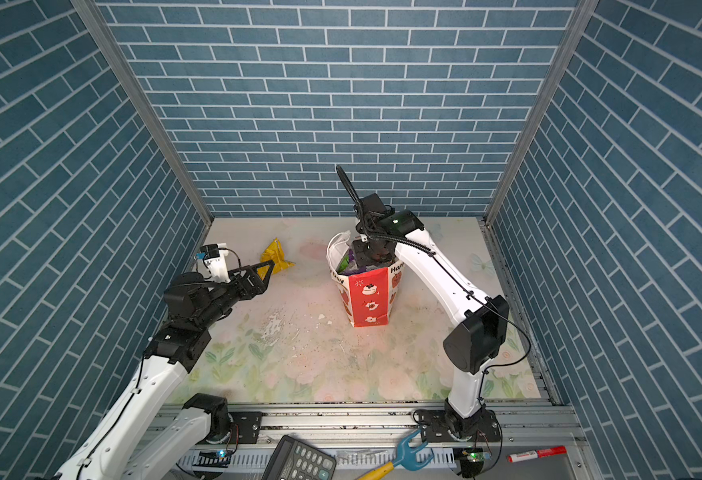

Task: Take the snacks out of the paper bag
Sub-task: 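Reach the right gripper down into the bag toward the purple packet, then close the right gripper on the purple packet and lift it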

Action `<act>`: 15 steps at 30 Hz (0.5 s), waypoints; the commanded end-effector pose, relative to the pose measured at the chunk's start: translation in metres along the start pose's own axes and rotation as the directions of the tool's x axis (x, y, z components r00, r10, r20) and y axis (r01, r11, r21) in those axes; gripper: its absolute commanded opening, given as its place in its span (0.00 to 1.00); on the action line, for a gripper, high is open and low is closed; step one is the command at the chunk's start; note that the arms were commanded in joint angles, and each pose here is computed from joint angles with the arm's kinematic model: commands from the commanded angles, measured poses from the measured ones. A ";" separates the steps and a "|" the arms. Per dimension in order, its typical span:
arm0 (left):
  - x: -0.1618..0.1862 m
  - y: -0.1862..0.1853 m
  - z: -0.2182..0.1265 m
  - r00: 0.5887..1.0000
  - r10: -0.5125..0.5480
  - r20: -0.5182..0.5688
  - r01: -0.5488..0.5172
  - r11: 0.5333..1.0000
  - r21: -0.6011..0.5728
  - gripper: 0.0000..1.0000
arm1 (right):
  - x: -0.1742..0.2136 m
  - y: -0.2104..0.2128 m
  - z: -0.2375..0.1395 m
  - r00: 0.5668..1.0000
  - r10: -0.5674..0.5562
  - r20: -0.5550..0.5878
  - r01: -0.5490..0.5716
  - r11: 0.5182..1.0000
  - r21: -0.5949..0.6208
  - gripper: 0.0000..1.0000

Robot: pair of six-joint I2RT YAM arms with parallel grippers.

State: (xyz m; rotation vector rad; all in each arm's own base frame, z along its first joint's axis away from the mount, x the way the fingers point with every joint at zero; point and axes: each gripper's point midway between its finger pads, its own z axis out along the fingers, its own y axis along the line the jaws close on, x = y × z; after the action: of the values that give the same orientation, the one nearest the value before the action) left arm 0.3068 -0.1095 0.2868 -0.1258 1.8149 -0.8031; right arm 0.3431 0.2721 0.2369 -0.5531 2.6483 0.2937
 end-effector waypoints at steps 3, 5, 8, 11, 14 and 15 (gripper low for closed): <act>0.006 0.002 0.002 1.000 -0.007 -0.016 0.007 1.000 0.001 0.99 | 0.027 -0.008 0.021 0.988 -0.035 -0.151 0.045 0.997 0.063 0.77; 0.007 0.003 0.003 1.000 -0.008 -0.018 0.008 1.000 -0.003 1.00 | 0.032 -0.009 0.031 0.983 -0.036 -0.177 0.050 0.996 0.073 0.80; 0.007 0.002 0.003 1.000 -0.007 -0.018 0.007 1.000 0.000 1.00 | 0.033 -0.008 0.043 0.985 -0.030 -0.168 0.041 0.997 0.064 0.76; 0.007 0.002 0.002 1.000 -0.006 -0.018 0.006 1.000 0.001 1.00 | 0.030 -0.009 0.047 0.991 -0.018 -0.132 0.027 0.997 0.066 0.58; 0.006 0.001 0.002 1.000 -0.007 -0.016 0.007 1.000 0.003 1.00 | 0.024 -0.007 0.045 0.996 -0.014 -0.084 0.018 0.998 0.056 0.20; 0.006 0.002 0.002 1.000 -0.008 -0.017 0.008 1.000 0.002 0.99 | 0.021 -0.007 0.042 0.998 -0.011 -0.066 0.014 0.999 0.052 0.10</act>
State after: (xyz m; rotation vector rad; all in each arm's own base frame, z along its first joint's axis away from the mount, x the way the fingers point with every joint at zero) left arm 0.3085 -0.1100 0.2837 -0.1294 1.8254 -0.8040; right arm 0.3497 0.2755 0.1875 -0.5823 2.7092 0.2201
